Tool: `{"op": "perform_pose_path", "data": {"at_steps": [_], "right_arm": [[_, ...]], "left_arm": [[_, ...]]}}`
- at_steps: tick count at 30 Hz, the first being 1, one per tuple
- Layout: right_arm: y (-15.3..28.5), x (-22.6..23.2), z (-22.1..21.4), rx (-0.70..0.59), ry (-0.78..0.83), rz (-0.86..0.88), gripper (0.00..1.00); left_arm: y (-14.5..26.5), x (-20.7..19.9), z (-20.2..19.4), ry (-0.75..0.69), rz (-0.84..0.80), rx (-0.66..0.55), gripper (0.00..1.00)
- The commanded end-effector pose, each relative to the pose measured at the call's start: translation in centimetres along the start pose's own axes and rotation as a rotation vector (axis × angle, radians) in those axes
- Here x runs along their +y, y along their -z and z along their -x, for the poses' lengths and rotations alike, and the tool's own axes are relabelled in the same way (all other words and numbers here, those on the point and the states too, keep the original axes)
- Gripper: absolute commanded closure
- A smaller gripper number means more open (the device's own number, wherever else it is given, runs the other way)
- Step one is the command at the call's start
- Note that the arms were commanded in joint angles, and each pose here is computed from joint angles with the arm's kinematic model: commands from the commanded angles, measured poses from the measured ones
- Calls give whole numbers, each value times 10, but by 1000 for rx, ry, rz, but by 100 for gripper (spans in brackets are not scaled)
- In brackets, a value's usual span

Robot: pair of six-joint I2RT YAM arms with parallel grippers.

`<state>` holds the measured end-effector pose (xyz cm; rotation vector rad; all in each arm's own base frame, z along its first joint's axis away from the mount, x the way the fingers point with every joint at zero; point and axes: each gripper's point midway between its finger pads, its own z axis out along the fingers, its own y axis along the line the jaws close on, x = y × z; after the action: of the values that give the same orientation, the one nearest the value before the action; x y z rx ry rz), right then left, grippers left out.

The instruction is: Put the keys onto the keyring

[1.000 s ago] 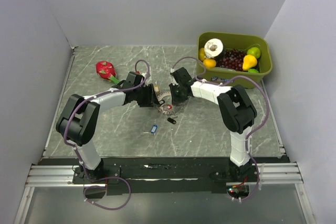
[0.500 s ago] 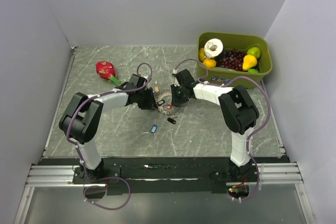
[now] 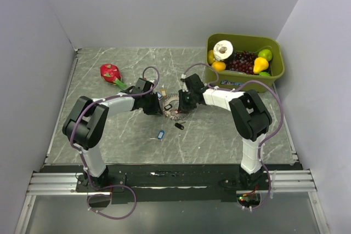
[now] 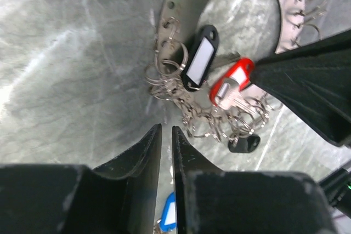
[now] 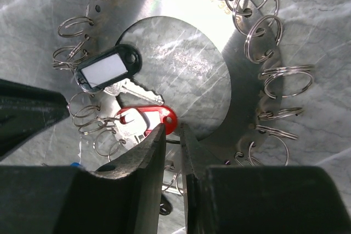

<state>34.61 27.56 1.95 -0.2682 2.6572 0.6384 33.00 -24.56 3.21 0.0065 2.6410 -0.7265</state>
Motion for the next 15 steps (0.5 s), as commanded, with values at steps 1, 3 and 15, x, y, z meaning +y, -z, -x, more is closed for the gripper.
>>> {"op": "perform_pose_path", "data": {"at_steps": [1, 3, 15], "right_arm": [[9, 9, -15, 46, -6, 23, 76], [13, 11, -12, 35, -1, 25, 76], [13, 11, -8, 38, 11, 23, 76]], "left_arm": [[-6, 8, 1, -20, 38, -14, 82], [-5, 4, 2, -22, 19, -18, 83], [15, -31, 18, -47, -74, -88, 68]]}}
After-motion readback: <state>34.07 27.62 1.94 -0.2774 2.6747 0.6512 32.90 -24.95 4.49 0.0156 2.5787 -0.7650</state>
